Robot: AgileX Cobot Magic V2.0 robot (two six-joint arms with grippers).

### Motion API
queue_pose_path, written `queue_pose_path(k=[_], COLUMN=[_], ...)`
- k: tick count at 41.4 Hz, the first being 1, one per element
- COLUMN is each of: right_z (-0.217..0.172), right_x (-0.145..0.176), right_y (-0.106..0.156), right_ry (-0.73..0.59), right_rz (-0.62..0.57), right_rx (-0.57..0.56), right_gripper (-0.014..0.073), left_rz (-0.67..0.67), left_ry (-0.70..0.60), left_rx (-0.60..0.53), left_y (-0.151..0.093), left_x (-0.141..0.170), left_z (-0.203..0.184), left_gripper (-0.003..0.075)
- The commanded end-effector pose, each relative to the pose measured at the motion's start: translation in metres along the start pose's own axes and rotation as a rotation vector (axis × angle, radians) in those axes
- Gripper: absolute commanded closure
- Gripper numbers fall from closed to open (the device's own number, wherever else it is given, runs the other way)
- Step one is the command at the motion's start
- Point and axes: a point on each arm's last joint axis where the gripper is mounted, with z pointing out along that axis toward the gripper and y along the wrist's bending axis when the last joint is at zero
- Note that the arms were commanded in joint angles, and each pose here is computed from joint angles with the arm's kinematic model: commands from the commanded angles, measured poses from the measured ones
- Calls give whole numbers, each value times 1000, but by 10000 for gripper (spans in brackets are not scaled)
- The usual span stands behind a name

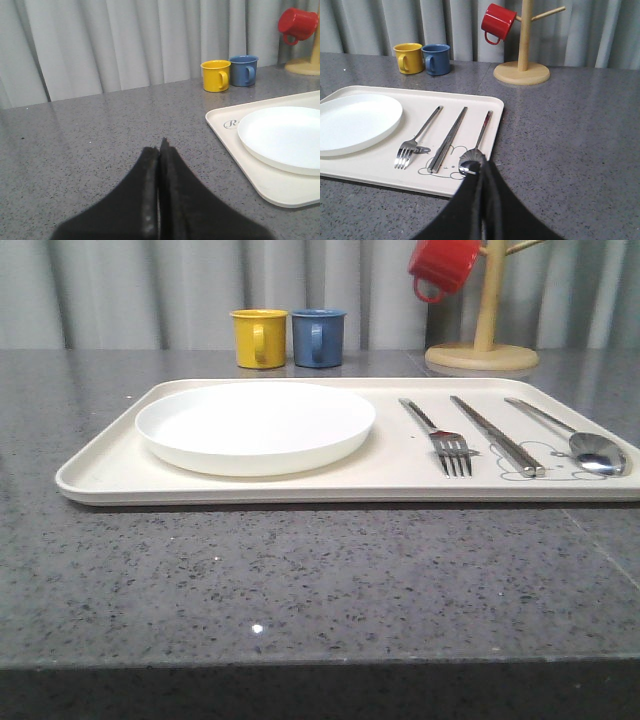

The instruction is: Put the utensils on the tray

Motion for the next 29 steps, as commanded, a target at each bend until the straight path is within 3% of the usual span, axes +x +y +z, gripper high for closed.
queue_pose_path(k=[1,13,29], right_z=[-1,-1,-1], right_x=[-14,-14,-14], right_y=[1,1,1], right_ry=[-92,-91,-90], right_rz=[-22,-22,-22], right_rx=[-1,-1,-1], right_gripper=[671,671,671], left_rz=[-13,-55,-50], left_ry=[-99,-99,-45], left_rx=[-19,-100,-98], left_y=[2,2,-2], left_x=[-15,10,65], left_z=[-1,-1,22], left_gripper=[739,739,739])
